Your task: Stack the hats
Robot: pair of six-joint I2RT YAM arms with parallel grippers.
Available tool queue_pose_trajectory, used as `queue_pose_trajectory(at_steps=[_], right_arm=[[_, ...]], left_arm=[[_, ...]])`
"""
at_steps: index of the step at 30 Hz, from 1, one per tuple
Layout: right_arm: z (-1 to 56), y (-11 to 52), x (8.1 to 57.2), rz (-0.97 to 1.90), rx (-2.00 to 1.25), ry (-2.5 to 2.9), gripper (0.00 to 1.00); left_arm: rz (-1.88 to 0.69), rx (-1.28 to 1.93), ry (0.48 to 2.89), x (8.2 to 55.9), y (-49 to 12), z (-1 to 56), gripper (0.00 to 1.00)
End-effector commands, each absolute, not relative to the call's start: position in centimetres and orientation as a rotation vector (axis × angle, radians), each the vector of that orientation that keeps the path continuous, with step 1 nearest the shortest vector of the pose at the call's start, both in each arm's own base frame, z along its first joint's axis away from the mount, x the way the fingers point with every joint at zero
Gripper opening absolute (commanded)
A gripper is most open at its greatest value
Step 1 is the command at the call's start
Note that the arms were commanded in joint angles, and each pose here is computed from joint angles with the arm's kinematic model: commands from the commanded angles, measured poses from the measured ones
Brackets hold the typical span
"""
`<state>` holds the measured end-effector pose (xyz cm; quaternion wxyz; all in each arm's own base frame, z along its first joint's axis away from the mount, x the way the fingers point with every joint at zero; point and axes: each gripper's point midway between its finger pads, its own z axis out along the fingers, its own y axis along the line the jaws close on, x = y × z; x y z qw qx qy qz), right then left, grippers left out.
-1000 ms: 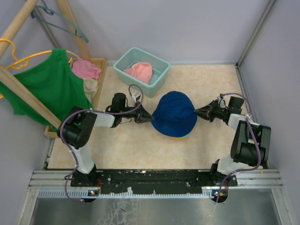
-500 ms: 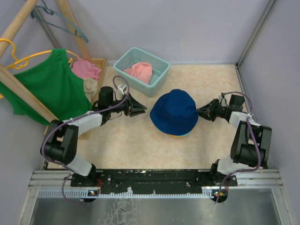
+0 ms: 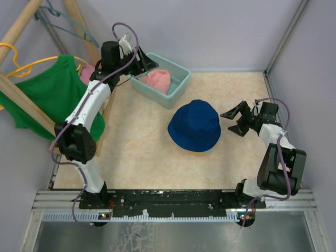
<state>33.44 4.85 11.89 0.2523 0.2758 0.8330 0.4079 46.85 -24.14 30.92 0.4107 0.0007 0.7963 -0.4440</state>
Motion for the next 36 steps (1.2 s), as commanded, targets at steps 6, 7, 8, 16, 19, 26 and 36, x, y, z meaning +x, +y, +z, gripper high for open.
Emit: queue_pose_trajectory(at_steps=[6,7,8,16,19,26,36], right_arm=[[14.3,2.4,34.6,0.915,0.771,2.172,0.93],[14.5,2.3,34.6,0.911,0.771,2.168,0.93],[14.7,2.3,34.6,0.909,0.767,2.163,0.93],[15.3,2.0,34.3,0.876,0.748,2.169,0.93],[15.2,2.0,34.1,0.870,0.743,2.180,0.93],[15.0,2.1,34.3,0.880,0.747,2.189,0.93],[14.9,2.2,34.4,0.896,0.757,2.187,0.93]], left_arm=[[-0.740,0.037,2.192,57.1,-22.8,21.9,0.69],[-0.717,0.018,2.187,57.6,-22.6,21.6,0.68],[-0.686,0.000,2.184,58.1,-22.2,21.1,0.65],[-0.489,-0.036,2.209,60.3,-19.4,18.2,0.52],[-0.367,-0.003,2.230,60.2,-17.7,17.4,0.56],[-0.225,0.040,2.284,60.3,-13.0,15.5,0.59],[-0.052,-0.080,2.342,61.1,-3.8,15.1,0.60]])
